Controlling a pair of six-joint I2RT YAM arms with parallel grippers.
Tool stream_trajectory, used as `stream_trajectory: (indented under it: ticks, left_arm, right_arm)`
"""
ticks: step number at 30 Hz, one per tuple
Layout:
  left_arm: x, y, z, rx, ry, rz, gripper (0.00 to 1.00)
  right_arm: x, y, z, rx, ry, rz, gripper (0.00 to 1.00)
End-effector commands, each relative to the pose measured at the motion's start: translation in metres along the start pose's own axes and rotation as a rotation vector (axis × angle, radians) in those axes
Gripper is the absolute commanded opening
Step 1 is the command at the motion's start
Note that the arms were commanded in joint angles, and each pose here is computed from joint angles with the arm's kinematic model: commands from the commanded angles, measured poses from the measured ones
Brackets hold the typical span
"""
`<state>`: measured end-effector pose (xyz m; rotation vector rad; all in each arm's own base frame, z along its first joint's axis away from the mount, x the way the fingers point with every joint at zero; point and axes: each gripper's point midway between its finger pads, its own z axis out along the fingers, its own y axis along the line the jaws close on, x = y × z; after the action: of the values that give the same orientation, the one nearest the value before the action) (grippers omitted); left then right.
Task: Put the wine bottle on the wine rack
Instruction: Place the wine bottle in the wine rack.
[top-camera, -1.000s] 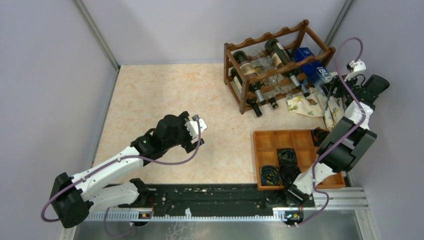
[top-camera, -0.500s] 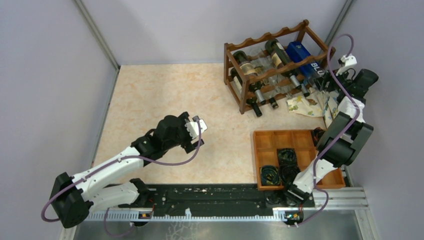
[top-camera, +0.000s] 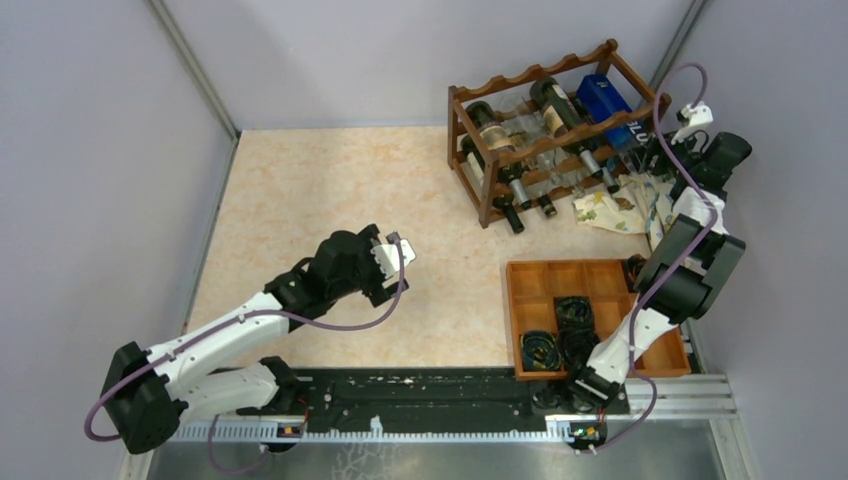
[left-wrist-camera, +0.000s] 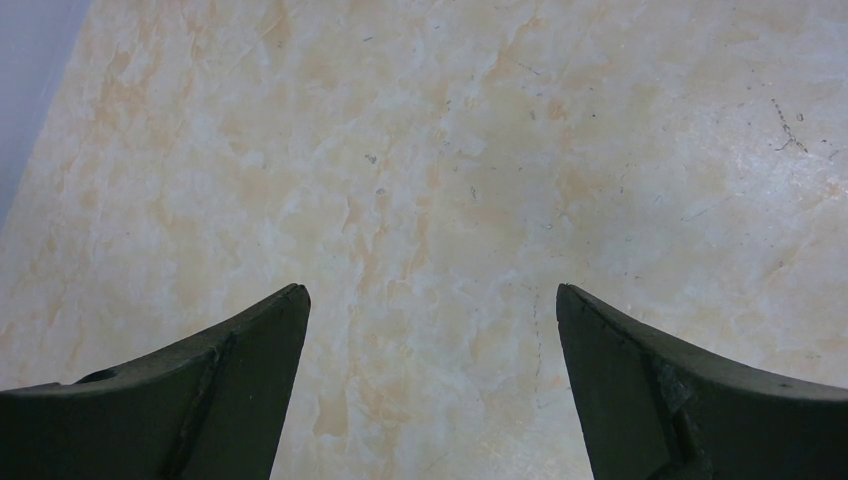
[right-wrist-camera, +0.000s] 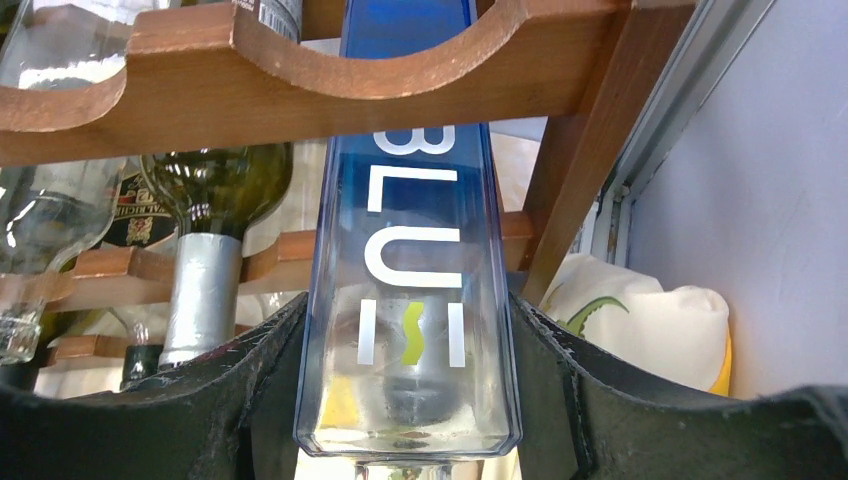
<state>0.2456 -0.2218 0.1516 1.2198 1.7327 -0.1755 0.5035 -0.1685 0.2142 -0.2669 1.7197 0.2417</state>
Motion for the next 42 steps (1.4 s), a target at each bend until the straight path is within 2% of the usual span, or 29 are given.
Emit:
stream_trajectory:
  ticks: [1,28,42]
  left_arm:
    - [0.003,0.003,0.003,-0.015,0.003,0.013,0.99]
    - [0.015,0.0,0.009,-0.008,0.033,0.04,0.99]
    - [0.016,-0.002,0.01,0.001,0.039,0.044,0.99]
  right_arm:
    - [-0.115,0.004,0.004,-0.029,-0.256,-0.294,0.0]
    - [-0.121,0.008,0.045,-0.084,-0.299,-0.33,0.0]
    - [-0.116,0.005,0.056,-0.052,-0.288,-0.359,0.0]
